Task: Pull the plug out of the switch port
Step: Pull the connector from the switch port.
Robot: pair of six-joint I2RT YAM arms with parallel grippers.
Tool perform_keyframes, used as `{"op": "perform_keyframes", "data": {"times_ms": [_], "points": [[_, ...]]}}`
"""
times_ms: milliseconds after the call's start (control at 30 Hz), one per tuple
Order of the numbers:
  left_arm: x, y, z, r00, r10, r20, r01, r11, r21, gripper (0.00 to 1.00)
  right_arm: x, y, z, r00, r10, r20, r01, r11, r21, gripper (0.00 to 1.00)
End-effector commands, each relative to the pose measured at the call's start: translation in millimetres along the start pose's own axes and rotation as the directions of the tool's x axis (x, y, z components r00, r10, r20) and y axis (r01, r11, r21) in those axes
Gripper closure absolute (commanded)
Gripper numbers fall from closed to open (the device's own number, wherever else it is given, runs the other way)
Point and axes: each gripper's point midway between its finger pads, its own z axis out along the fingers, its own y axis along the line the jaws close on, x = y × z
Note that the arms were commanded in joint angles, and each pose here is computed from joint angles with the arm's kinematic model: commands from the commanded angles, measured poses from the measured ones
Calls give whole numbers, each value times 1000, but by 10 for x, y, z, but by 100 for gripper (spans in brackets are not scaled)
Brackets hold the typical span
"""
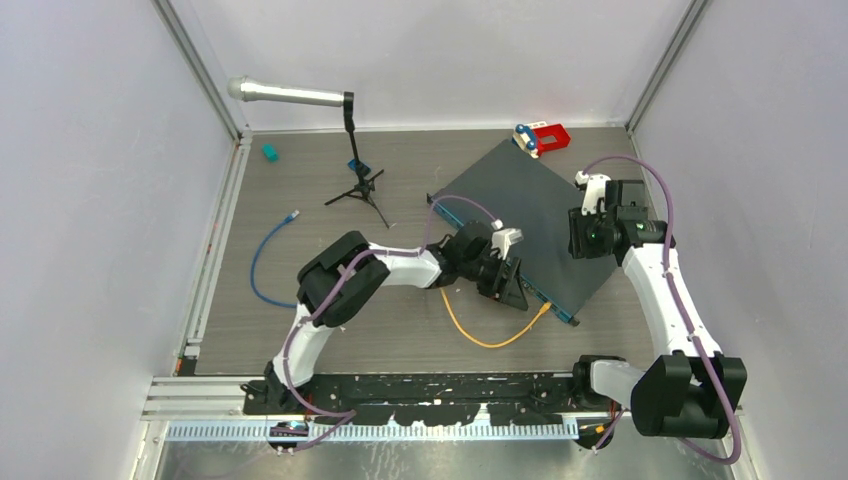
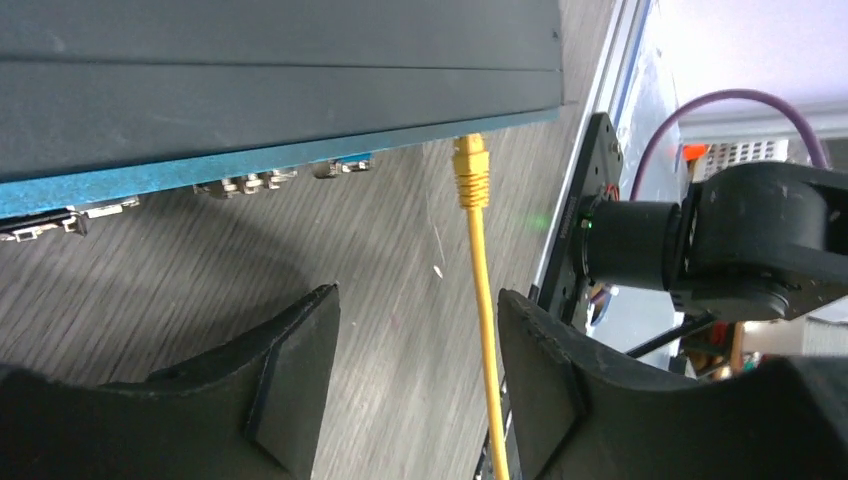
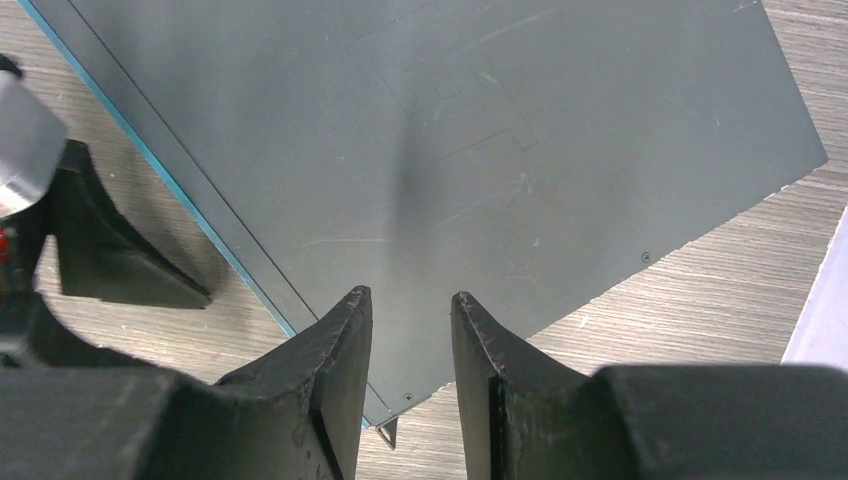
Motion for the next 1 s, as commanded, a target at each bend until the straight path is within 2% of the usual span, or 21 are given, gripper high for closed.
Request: {"op": "perform_keyframes", "data": {"times_ms": [0,133,400,567,967], "points": [[-141,3,187,985,-104,139,94,992,78,41,-53,49,-44,1000,16,26,-15,999,-28,60],[-59,125,309,977,-148,151,142,989,48,43,-52,55,-67,999,12,34,-11,999,-30,60],[37,26,451,958,-226,178,216,973,77,44,-52,71,-77,999,0,40,2,999,-40,60],[138,29,541,939,-283,196,269,958,95,49,-53,80,-87,999,-4,46,6,999,-46,60],[-2,29,680,903,-341,261,303,937,177,58,-35,117,-96,999,-6,41,9,998,-64,60]]}}
